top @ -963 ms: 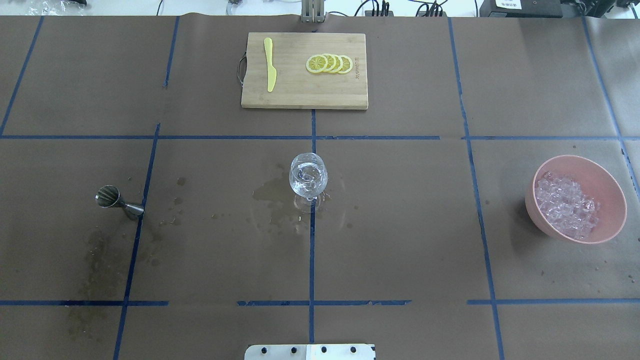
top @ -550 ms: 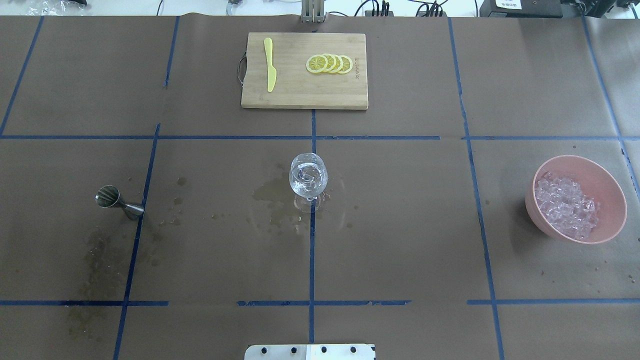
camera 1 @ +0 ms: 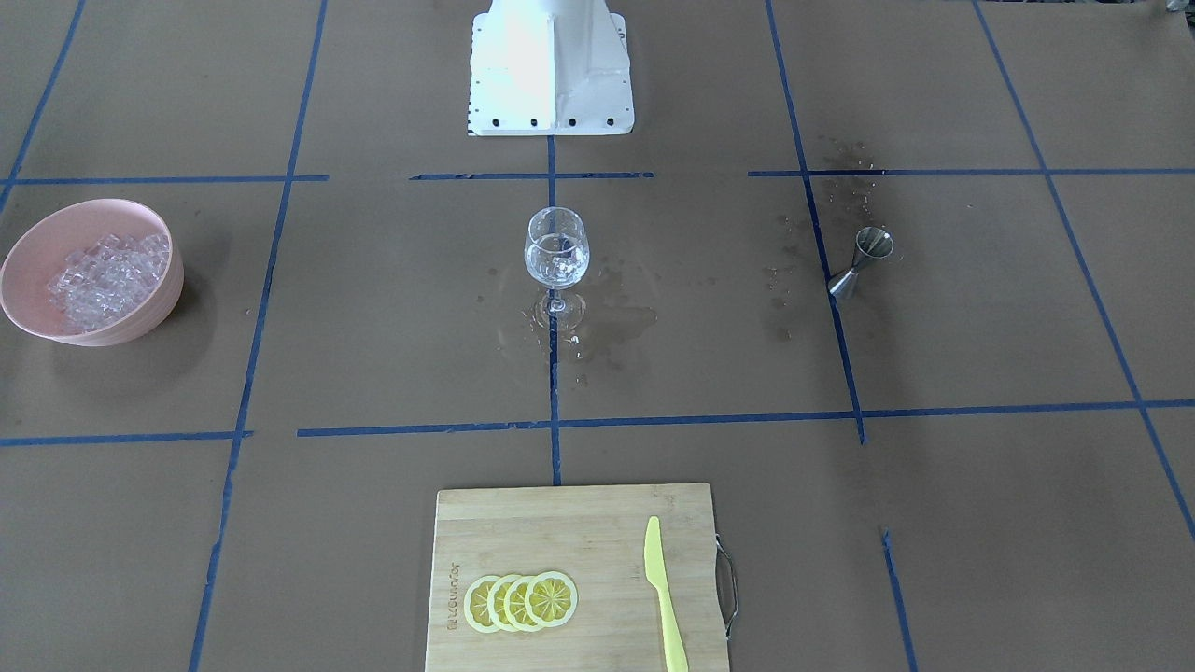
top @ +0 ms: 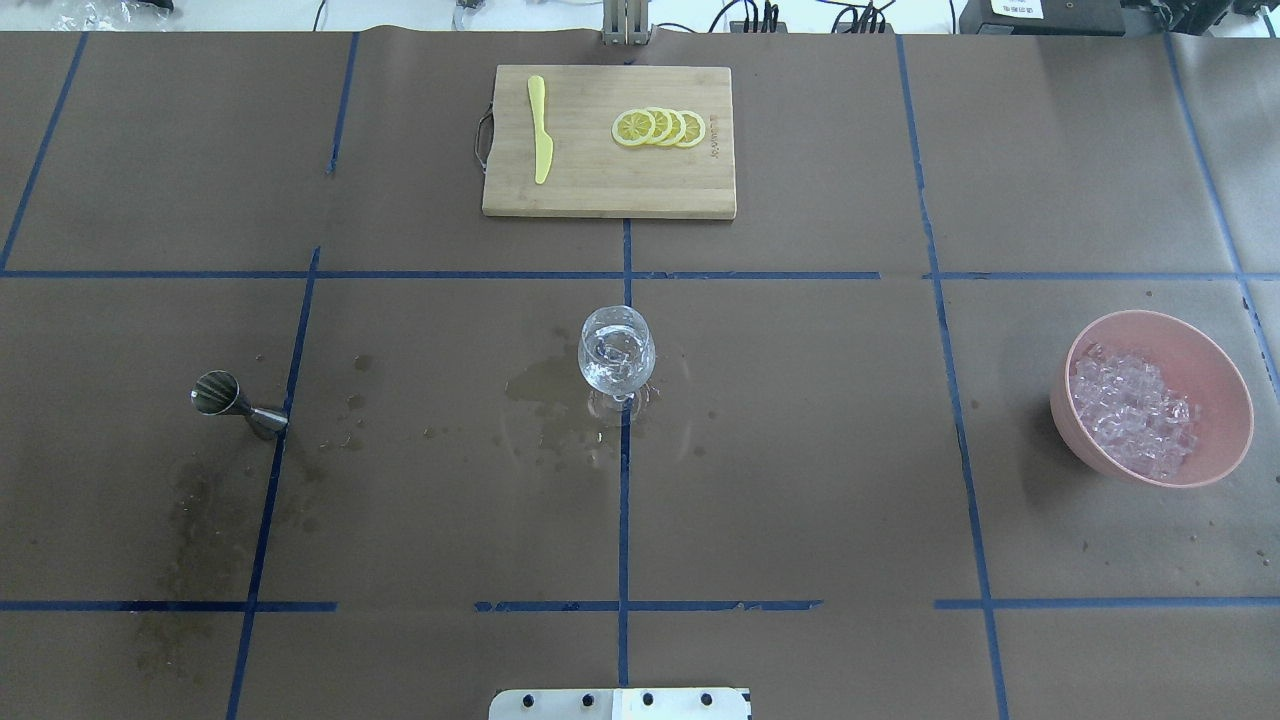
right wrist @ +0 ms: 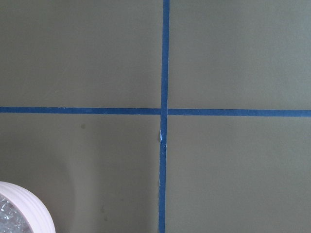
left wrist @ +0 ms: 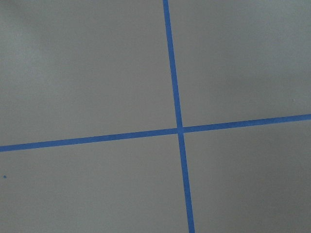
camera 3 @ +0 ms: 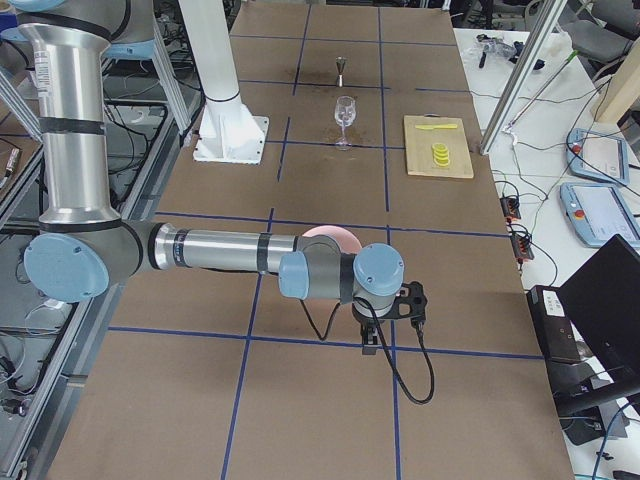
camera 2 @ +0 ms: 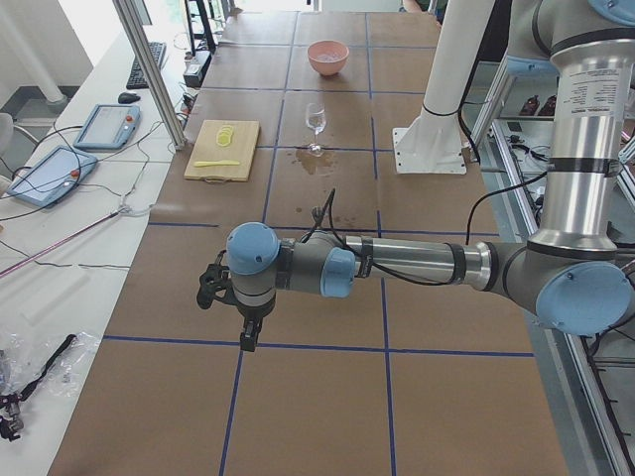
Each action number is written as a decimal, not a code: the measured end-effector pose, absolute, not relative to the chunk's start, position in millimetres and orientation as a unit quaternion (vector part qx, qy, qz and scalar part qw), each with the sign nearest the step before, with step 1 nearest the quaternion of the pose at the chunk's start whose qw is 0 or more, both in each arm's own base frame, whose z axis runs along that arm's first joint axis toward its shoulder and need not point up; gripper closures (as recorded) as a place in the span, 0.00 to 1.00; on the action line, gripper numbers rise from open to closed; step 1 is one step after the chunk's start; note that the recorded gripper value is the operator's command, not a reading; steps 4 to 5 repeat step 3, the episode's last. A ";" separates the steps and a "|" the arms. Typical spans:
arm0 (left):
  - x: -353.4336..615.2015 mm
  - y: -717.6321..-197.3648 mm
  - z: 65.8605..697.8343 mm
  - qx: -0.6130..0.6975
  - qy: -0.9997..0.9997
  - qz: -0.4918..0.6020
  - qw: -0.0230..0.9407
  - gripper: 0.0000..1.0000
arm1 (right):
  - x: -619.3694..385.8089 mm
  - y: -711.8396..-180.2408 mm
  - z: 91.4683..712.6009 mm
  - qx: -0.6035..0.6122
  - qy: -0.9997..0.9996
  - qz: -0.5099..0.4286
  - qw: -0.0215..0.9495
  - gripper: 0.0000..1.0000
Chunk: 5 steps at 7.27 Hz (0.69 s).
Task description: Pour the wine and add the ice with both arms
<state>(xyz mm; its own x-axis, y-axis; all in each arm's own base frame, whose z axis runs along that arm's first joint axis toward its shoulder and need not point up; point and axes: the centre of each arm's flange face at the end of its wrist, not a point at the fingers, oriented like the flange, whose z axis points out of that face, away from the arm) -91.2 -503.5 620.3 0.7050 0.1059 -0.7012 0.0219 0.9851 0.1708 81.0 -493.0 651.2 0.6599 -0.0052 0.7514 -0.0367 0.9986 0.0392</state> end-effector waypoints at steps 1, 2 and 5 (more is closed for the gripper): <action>-91.2 -503.8 619.9 0.084 0.383 0.023 0.920 0.00 | 81.0 -492.7 651.7 0.025 -0.412 0.009 0.911 0.00; -91.2 -504.0 619.9 0.084 0.383 0.023 0.920 0.00 | 81.0 -492.7 651.9 0.025 -0.412 0.009 0.911 0.00; -91.2 -504.1 620.0 0.084 0.383 0.023 0.919 0.00 | 81.0 -492.6 652.4 0.025 -0.412 0.009 0.911 0.00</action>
